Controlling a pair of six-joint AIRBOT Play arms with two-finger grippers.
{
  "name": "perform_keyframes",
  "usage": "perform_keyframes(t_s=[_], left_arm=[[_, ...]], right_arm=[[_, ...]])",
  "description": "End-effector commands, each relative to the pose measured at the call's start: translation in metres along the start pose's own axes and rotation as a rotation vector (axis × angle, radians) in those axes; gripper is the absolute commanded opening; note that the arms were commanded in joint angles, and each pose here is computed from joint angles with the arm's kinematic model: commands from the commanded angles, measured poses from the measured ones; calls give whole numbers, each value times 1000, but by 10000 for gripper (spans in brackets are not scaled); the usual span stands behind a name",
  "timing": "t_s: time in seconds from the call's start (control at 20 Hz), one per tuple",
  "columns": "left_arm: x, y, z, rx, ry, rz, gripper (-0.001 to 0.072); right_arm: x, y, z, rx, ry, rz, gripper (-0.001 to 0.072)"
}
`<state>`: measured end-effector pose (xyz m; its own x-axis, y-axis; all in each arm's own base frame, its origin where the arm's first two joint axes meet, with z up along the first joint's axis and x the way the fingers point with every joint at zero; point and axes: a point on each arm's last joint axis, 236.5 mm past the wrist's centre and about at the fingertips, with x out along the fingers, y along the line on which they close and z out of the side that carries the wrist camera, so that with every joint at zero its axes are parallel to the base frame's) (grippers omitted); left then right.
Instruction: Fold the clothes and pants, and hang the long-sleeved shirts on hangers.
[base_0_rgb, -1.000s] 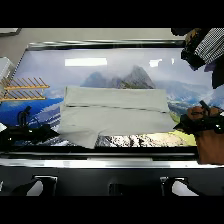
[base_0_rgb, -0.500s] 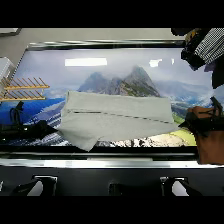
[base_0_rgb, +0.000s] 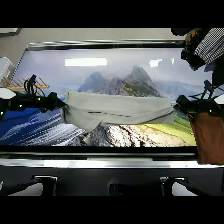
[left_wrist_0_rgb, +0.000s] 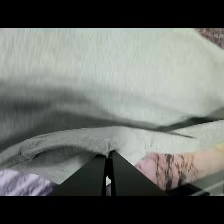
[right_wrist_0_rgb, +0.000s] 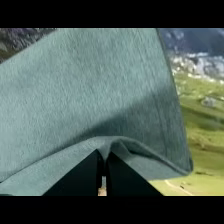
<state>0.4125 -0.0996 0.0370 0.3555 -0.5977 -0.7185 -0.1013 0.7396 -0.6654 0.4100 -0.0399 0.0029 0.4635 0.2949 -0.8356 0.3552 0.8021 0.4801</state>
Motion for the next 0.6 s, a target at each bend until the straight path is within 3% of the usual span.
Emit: perform_keyframes(t_s=[0.0, 0.55], left_arm=[[20, -1, 47, -24, -23, -11, 16], [60, 5, 132, -110, -68, -35, 15]], right_arm=[[9, 4, 39, 17, -75, -17, 41], [34, -7, 79, 72, -125, -35, 41]])
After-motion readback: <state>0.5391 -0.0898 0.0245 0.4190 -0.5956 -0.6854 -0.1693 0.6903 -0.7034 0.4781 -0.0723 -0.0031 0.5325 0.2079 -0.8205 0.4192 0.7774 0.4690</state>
